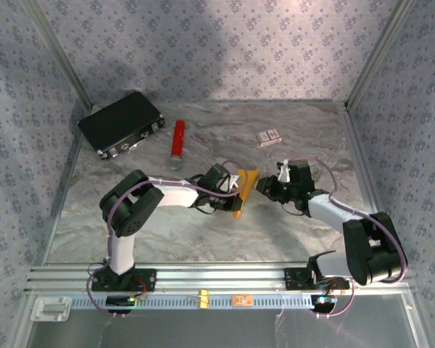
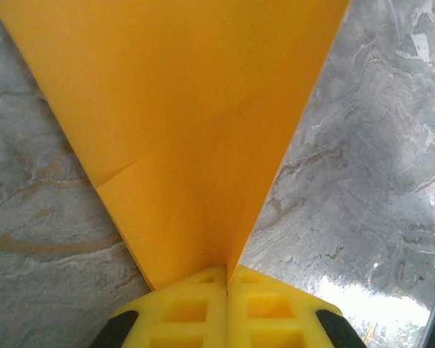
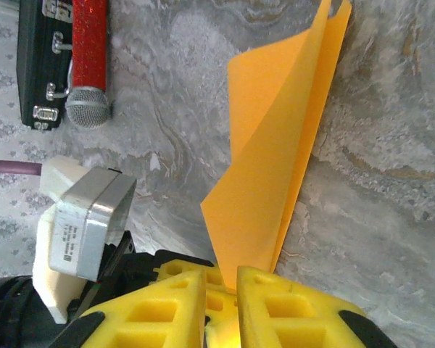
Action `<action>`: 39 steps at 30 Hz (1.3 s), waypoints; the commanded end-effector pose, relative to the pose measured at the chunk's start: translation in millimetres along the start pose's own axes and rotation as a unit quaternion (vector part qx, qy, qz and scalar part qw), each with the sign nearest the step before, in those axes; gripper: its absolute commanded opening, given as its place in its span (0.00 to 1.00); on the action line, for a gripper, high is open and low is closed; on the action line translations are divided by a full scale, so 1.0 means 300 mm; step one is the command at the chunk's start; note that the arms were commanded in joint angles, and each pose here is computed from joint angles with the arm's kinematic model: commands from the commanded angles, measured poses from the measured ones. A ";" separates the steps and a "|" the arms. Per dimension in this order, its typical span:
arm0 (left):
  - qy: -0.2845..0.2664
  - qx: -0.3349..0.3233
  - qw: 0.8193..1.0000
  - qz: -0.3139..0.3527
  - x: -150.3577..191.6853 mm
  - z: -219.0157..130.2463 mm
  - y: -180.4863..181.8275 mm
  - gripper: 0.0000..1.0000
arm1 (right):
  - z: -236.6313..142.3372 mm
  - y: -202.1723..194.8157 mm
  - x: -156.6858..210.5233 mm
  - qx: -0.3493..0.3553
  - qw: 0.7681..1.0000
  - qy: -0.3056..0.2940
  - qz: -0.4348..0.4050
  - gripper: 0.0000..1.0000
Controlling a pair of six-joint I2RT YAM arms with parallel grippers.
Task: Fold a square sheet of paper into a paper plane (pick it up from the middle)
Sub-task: Fold the wing for the fifth time at the center of the table.
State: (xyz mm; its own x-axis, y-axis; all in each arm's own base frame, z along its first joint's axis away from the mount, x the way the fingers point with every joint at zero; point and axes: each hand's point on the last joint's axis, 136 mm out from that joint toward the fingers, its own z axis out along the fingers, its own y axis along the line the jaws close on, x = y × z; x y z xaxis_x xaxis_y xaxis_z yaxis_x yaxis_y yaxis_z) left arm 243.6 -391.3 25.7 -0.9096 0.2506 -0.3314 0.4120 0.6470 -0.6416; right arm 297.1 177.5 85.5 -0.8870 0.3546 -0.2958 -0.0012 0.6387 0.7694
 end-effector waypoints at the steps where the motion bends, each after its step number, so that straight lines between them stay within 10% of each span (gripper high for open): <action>1: 0.007 0.023 1.000 -0.018 0.014 0.011 0.004 0.04 | 0.025 0.032 0.021 -0.026 0.999 0.024 -0.022 0.19; 39: -0.016 0.120 0.987 -0.105 -0.010 -0.025 0.011 0.03 | 0.190 0.051 0.047 -0.069 0.992 0.099 -0.039 0.16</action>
State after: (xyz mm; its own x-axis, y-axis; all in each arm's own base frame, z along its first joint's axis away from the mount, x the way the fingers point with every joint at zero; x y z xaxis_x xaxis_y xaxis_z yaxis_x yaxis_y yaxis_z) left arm 247.9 -383.6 30.0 -0.9730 0.1080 -0.2042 0.2303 0.5204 -0.8223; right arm 306.0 224.3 54.4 -0.9568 0.1825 -0.2261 -0.0822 0.5764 0.8130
